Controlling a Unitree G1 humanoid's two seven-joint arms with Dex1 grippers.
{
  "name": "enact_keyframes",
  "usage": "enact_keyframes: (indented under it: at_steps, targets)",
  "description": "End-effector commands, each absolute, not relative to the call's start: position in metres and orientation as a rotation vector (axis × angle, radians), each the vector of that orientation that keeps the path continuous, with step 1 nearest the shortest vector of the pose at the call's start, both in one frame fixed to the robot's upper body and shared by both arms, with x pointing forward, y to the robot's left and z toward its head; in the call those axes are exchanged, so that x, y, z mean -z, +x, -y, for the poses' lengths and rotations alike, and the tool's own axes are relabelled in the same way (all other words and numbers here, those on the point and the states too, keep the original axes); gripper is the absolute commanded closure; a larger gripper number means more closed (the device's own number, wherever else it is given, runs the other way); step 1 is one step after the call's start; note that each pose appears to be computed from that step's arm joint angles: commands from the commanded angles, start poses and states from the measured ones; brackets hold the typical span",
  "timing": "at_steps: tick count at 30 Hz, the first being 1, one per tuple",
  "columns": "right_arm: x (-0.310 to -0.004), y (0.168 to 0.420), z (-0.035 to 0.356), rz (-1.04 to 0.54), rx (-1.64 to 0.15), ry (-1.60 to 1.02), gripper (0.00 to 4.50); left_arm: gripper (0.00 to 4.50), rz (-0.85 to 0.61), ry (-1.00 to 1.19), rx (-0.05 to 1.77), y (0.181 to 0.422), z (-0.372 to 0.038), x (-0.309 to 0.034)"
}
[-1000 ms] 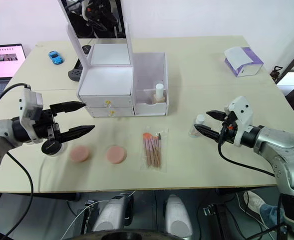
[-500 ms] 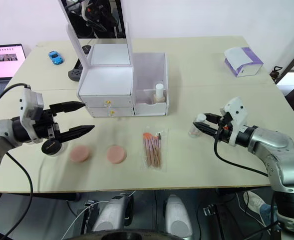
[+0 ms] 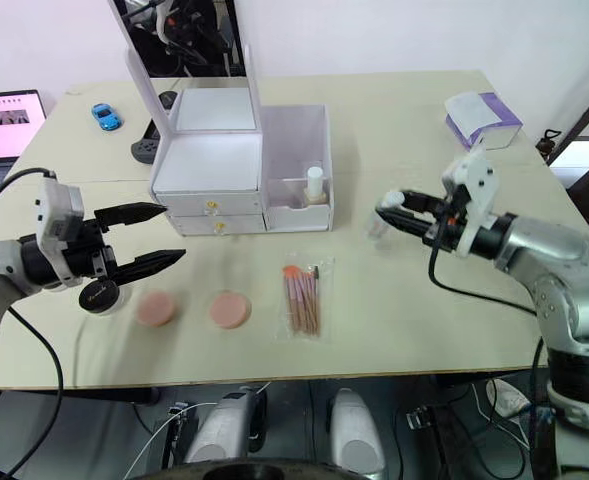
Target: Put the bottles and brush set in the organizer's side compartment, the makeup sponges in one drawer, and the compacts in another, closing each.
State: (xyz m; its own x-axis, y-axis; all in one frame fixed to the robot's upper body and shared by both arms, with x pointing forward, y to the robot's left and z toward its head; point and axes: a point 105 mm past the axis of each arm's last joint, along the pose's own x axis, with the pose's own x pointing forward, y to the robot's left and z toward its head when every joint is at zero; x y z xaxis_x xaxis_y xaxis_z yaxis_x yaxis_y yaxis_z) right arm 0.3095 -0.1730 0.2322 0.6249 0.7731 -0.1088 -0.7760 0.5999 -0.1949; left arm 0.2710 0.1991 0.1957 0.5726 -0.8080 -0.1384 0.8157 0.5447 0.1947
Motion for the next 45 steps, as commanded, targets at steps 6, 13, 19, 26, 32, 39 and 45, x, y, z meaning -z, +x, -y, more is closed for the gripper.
enact_keyframes:
  at_steps: [6, 13, 19, 26, 32, 39, 45]
  targets:
    - [-0.293, 0.321, 0.08, 0.101, -1.075, -0.418, 3.4, 0.0, 0.018, 0.285, 0.873, 0.26, -0.209, -0.205]
    - [-0.279, 0.361, 0.055, 0.088, -1.029, -0.499, 3.4, 0.0, 0.019, 0.286, 0.822, 0.249, -0.212, -0.204]
    - [-0.268, 0.382, 0.051, 0.056, -1.003, -0.483, 3.4, 0.0, 0.018, 0.29, 0.786, 0.242, -0.215, -0.205]
    - [-0.24, 0.396, 0.045, -0.017, -1.006, -0.484, 3.4, 0.0, 0.014, 0.294, 0.774, 0.24, -0.213, -0.206]
    - [-0.223, 0.402, 0.045, -0.051, -0.986, -0.48, 3.4, 0.0, 0.014, 0.298, 0.773, 0.241, -0.213, -0.207]
    - [-0.199, 0.409, 0.043, -0.129, -0.967, -0.452, 3.4, 0.0, 0.016, 0.3, 0.787, 0.244, -0.209, -0.207]
    - [-0.203, 0.405, 0.046, -0.151, -0.986, -0.39, 1.96, 0.0, 0.015, 0.304, 0.791, 0.245, -0.209, -0.207]
